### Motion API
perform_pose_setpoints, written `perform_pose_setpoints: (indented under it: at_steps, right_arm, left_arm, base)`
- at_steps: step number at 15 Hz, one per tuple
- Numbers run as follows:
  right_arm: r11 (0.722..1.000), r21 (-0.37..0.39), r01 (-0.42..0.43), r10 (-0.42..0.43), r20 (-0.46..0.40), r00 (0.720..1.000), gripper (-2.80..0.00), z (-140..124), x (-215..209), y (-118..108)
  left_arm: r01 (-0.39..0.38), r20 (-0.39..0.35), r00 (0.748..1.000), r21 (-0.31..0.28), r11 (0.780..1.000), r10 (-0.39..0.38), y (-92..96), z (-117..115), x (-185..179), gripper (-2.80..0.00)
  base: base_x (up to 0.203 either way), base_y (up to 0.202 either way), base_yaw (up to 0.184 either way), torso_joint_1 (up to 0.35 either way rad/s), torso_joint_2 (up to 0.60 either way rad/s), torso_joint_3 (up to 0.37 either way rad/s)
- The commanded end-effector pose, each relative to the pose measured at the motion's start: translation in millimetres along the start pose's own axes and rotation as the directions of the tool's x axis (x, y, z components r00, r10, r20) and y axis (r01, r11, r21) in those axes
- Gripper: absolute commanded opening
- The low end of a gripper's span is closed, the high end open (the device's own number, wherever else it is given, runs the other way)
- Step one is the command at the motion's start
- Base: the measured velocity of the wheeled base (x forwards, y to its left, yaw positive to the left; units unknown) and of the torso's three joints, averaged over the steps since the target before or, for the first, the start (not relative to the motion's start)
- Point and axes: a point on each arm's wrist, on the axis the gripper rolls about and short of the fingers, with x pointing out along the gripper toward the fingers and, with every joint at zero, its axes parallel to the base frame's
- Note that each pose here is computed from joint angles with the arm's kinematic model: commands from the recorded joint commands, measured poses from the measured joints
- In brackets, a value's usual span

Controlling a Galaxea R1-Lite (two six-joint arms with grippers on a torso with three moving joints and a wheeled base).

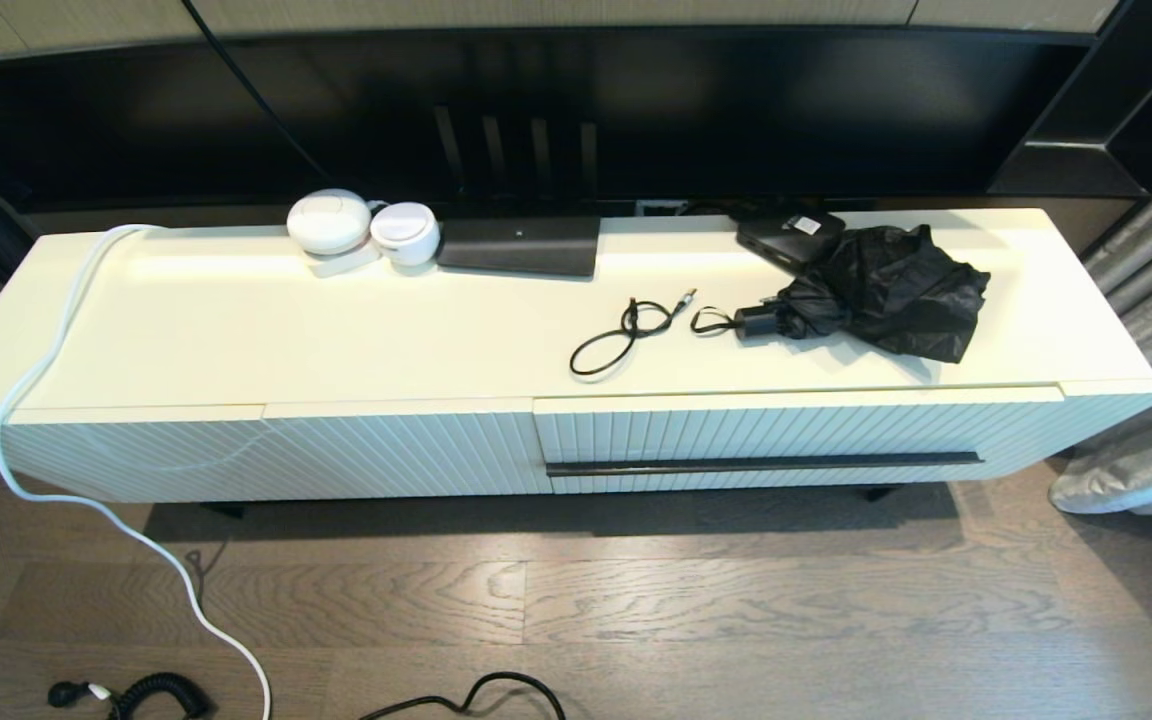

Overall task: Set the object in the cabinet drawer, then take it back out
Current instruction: Open the drawer

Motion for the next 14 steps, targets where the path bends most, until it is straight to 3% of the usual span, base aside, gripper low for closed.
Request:
perform_pose_setpoints:
  at_steps: [1,9,12,14]
  right_arm:
    - [1.0,0.0,0.0,0.0,0.0,1.0,-2.8,0,0,0]
    - [1.0,-0.028,0.008,-0.008,0.005,1.0,-2.8,1,0,0]
    - [0.999,-0.048,0.0,0.001,0.032,0.999,-2.8,13,-4,1]
    - [0.998,-0.059,-0.018,0.021,0.043,0.999,-2.8,41,-12,4]
  left_arm:
    - [0.0,0.0,1.0,0.0,1.0,0.0,0.0,0,0,-2.8]
    - [-0.001,-0.001,1.0,0.0,1.0,0.001,0.0,0,0,-2.8]
    - [0.0,-0.001,1.0,0.0,1.0,0.0,0.0,0,0,-2.8]
    - [0.0,0.0,1.0,0.0,1.0,0.0,0.0,0,0,-2.8]
  base:
    - [0.0,0.0,0.0,0.0,0.0,0.0]
    - [0.0,0.0,0.0,0.0,0.0,0.0]
    - [0.0,0.0,0.0,0.0,0.0,0.0]
    - [0.0,0.0,0.0,0.0,0.0,0.0]
